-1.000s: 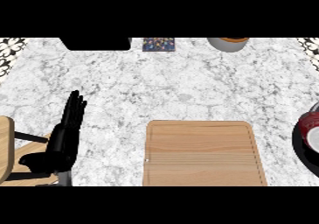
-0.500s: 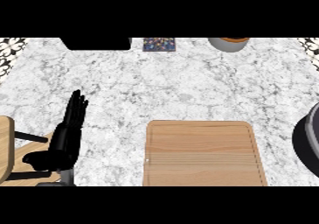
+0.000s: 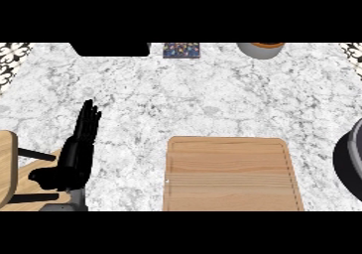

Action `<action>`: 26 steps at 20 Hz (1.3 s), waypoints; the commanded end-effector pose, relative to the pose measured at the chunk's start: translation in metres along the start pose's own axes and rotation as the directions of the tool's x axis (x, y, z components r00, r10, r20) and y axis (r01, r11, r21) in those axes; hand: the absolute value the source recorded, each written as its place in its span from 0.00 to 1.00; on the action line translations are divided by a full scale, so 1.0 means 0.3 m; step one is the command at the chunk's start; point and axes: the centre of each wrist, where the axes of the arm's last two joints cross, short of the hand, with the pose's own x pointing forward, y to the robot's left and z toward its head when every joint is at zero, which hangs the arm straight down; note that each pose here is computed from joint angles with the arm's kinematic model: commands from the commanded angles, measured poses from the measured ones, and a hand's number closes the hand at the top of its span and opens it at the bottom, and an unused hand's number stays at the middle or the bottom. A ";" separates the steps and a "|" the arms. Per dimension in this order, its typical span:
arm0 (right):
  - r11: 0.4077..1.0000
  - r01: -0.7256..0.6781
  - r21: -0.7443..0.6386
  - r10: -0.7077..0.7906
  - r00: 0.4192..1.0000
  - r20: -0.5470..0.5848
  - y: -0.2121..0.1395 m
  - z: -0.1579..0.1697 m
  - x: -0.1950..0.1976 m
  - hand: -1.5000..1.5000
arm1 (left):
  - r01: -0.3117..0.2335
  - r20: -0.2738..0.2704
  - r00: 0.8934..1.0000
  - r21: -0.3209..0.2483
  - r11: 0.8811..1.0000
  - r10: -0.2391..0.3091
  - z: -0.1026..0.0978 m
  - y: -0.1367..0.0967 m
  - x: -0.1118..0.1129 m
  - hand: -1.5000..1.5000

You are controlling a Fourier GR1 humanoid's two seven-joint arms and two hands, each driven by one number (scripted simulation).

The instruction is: Pick the can from the cutting board and place it in the pot

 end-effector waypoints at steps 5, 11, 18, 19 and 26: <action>0.984 0.005 0.179 0.041 0.967 -0.253 0.110 -0.038 -0.185 0.00 | 0.008 0.021 1.000 -0.028 1.000 -0.007 0.007 0.031 0.031 0.50; 0.953 0.247 0.178 -0.230 0.967 -0.112 0.156 -0.042 -0.181 0.00 | -0.008 -0.002 1.000 0.000 1.000 0.008 0.046 -0.048 -0.013 0.50; 0.724 0.678 -0.128 -0.684 0.730 0.003 0.087 -0.070 -0.223 0.00 | -0.003 -0.018 1.000 0.026 1.000 0.003 0.039 -0.002 -0.024 0.50; 0.696 0.704 -0.140 -0.711 0.703 0.002 0.052 -0.115 -0.202 0.00 | 0.008 -0.004 1.000 0.016 1.000 -0.008 0.046 -0.020 -0.022 0.50; 0.593 0.768 -0.242 -0.798 0.601 -0.046 0.017 -0.069 -0.398 0.00 | 0.003 -0.008 1.000 0.006 1.000 -0.003 -0.023 -0.013 0.016 0.50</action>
